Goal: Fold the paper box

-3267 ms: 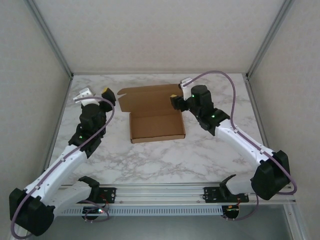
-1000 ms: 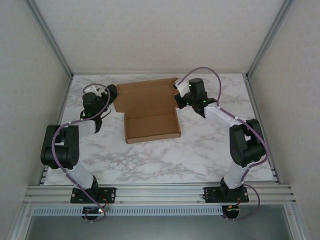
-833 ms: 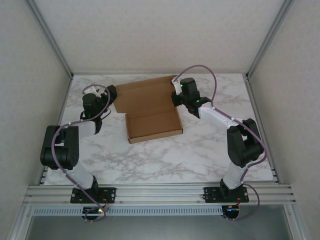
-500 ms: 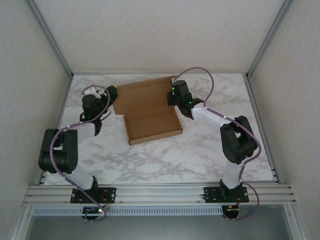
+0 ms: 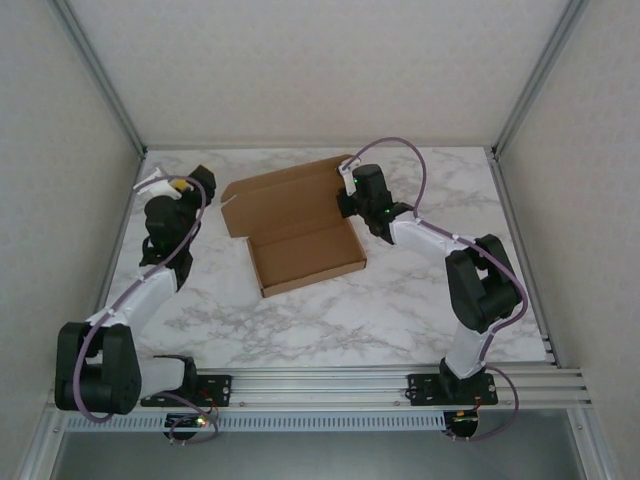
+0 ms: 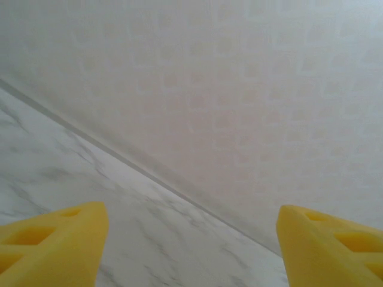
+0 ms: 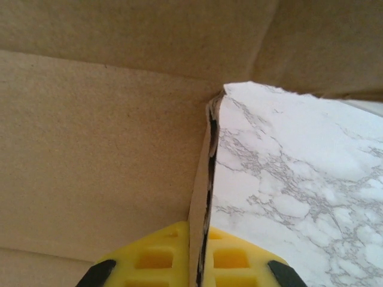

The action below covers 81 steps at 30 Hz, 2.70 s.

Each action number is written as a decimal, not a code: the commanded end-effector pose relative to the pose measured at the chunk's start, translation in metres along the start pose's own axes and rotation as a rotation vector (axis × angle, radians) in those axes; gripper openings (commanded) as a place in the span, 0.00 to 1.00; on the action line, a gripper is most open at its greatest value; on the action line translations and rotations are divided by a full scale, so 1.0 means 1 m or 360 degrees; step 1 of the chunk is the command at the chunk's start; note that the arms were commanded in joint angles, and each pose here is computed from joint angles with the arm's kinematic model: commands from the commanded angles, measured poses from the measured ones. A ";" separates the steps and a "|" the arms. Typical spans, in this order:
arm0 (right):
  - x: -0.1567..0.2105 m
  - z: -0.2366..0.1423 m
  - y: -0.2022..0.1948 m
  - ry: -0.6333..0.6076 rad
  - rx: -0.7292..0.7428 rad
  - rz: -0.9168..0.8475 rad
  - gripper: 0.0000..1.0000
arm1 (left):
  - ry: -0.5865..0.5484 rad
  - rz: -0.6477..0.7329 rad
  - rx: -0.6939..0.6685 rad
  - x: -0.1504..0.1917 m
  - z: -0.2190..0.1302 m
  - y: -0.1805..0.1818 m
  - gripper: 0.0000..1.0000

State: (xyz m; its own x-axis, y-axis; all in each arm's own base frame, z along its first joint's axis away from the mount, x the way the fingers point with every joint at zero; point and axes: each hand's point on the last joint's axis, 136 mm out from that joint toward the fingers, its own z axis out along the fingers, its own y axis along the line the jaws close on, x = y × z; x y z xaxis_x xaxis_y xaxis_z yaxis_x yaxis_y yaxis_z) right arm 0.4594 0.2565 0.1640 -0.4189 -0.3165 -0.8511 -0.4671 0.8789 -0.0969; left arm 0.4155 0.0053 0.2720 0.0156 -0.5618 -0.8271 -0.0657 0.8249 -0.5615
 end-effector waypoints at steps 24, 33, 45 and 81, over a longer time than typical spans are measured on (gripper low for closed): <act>0.016 -0.007 -0.022 0.0017 -0.0043 -0.0004 0.04 | 0.0515 0.0901 0.0620 0.117 -0.034 -0.016 0.67; 0.019 -0.006 -0.020 0.0049 -0.0057 0.0032 0.04 | 0.0520 0.1067 0.0836 0.134 -0.025 -0.040 0.51; 0.017 -0.011 -0.010 0.0063 -0.0059 0.0100 0.02 | 0.0369 0.0944 0.0785 0.116 -0.026 -0.056 0.06; 0.014 -0.059 0.019 -0.0254 0.0260 0.1016 0.12 | 0.0294 0.0451 0.0505 0.162 -0.044 -0.076 0.04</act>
State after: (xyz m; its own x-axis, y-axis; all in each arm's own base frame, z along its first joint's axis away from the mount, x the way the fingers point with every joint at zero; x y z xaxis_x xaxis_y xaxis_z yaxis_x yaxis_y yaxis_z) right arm 0.4035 0.2262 0.1622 -0.4898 0.2036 -0.8477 -0.0098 0.9710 0.2389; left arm 0.3861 -0.1360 0.1742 -0.1514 -0.2546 -0.9551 0.2018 0.9379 -0.2820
